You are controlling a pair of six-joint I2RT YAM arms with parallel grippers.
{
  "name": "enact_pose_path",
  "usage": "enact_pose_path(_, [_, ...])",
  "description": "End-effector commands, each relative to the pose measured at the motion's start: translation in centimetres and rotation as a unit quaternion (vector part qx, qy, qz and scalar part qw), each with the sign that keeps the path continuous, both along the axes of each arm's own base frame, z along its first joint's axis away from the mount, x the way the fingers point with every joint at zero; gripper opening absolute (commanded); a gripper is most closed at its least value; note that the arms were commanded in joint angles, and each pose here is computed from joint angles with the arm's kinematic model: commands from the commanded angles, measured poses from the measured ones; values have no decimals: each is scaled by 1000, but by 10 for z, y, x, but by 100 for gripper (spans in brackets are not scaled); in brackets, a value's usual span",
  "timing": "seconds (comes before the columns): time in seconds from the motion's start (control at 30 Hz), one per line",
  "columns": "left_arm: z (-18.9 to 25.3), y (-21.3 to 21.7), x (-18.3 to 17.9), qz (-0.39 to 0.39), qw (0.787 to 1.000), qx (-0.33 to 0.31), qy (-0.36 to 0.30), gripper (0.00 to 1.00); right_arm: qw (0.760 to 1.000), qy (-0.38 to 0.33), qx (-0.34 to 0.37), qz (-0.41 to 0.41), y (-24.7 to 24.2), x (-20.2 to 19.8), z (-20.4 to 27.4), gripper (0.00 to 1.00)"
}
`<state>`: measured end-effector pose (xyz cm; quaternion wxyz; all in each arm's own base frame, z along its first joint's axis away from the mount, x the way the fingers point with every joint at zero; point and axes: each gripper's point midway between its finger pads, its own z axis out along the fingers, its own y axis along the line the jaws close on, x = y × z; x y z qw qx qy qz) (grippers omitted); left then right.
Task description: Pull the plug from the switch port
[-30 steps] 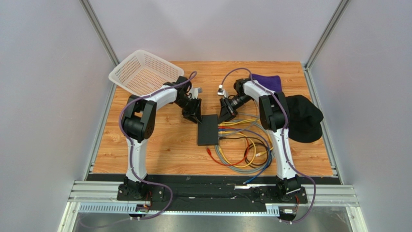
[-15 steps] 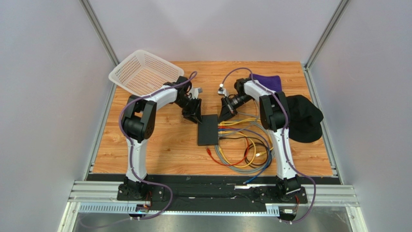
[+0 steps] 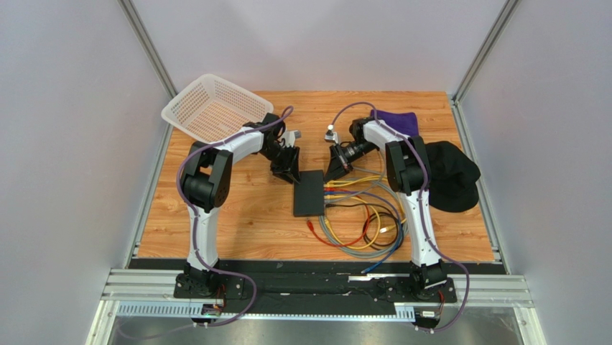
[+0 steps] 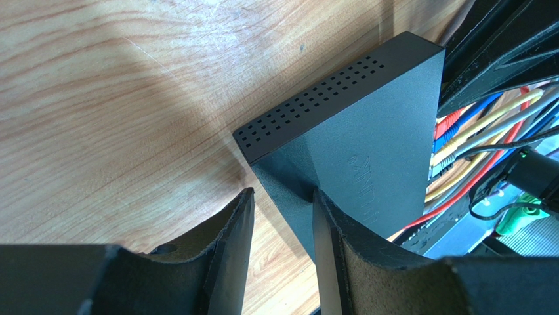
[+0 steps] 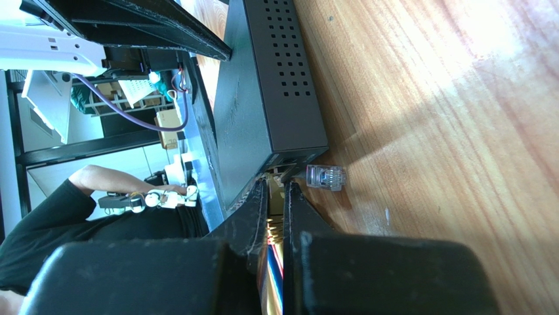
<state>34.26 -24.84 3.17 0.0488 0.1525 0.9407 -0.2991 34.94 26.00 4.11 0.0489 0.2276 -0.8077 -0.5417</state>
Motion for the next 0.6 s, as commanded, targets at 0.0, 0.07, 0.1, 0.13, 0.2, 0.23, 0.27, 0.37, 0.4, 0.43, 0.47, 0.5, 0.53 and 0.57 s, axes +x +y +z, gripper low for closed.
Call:
enact_pose_path(0.0, [-35,18,-17,-24,996,86,7,46,1000,-16,-3,5,-4,5,-12,0])
enact_pose_path(0.07, [-36,19,-17,-24,996,86,6,46,1000,-15,-3,4,-4,5,-13,0])
enact_pose_path(0.1, [-36,18,-18,-25,996,87,7,46,1000,-16,-2,5,-4,5,-12,0])
enact_pose_path(0.13, [-36,18,-17,-25,996,87,5,46,1000,-17,-2,5,-4,5,-12,0])
enact_pose_path(0.2, [-35,18,-17,-25,996,86,6,46,1000,-17,-5,6,-4,5,-13,0])
enact_pose_path(0.23, [-35,18,-17,-25,996,86,6,46,1000,-18,-7,6,-5,5,-14,0])
enact_pose_path(0.27, [-36,18,-17,-25,996,87,5,46,1000,-18,-8,6,-5,5,-14,0])
enact_pose_path(0.37, [-36,18,-17,-27,996,88,5,46,1000,-17,-11,7,-6,4,-15,0])
enact_pose_path(0.4, [-36,18,-17,-27,996,88,4,46,1000,-16,-12,6,-6,4,-15,0])
enact_pose_path(0.43, [-36,18,-18,-27,996,88,4,46,1000,-16,-14,7,-6,4,-16,0])
enact_pose_path(0.47, [-36,19,-17,-26,996,89,4,46,1000,-14,-14,8,-6,4,-18,0])
enact_pose_path(0.5, [-36,19,-18,-26,996,89,4,46,1000,-3,-15,9,-7,1,-18,0])
enact_pose_path(0.53, [-36,18,-17,-27,996,88,3,46,1000,-2,-10,12,-7,0,-18,0])
enact_pose_path(0.57, [-36,18,-18,-27,996,89,4,46,1000,1,-9,13,-7,0,-18,0])
